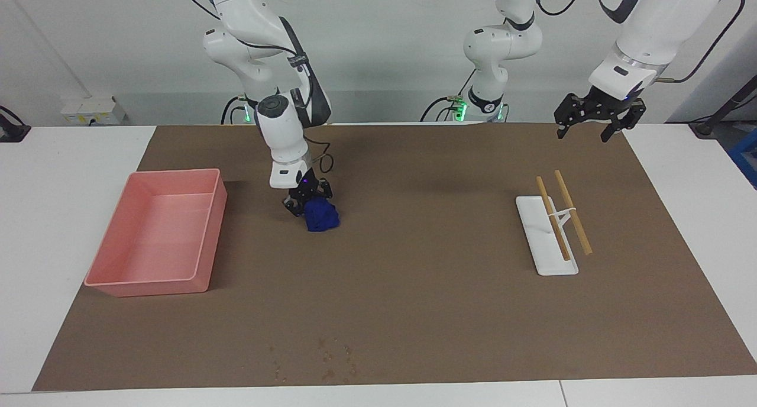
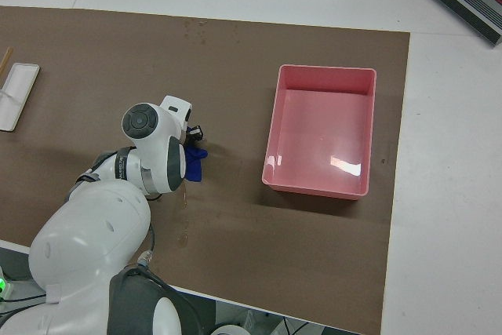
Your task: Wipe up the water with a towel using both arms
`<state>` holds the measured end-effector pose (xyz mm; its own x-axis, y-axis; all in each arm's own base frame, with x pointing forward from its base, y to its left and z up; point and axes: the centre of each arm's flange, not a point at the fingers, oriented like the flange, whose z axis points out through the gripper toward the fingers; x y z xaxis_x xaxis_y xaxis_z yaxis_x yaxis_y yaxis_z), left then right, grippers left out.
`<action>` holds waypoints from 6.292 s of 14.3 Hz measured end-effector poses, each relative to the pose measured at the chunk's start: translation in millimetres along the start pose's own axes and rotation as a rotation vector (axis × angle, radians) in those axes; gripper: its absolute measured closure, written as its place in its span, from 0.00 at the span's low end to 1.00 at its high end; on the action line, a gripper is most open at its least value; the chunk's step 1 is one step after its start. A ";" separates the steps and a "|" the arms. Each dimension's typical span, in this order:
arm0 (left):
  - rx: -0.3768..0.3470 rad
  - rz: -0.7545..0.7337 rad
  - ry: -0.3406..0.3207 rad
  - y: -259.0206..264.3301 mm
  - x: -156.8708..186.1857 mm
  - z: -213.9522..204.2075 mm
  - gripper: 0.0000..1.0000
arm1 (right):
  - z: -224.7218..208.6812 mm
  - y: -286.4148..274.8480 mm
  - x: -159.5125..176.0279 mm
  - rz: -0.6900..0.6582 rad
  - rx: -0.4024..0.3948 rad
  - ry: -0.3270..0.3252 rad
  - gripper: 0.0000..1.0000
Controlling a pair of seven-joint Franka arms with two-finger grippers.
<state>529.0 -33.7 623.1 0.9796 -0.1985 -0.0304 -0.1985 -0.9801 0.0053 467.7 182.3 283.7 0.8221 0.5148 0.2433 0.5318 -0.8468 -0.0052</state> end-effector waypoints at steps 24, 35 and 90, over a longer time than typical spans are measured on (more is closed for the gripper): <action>0.002 0.106 -0.018 20.2 -3.4 -4.8 0.00 | -10.4 -55.3 -112.2 0.131 -0.012 -0.038 0.98; 0.002 0.125 -0.021 30.0 -2.5 -3.3 0.00 | -18.4 -32.7 -92.5 0.130 -0.022 -0.010 0.98; 0.004 0.124 -0.015 29.8 -4.5 -6.7 0.00 | -204.2 0.2 -51.2 0.089 0.091 -0.206 0.98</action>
<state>518.9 -61.9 630.1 0.9470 -0.3183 -0.0443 -0.3184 -0.9480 0.0062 384.2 128.5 469.3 0.8856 0.4630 0.0351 0.4640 -0.8793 -0.1077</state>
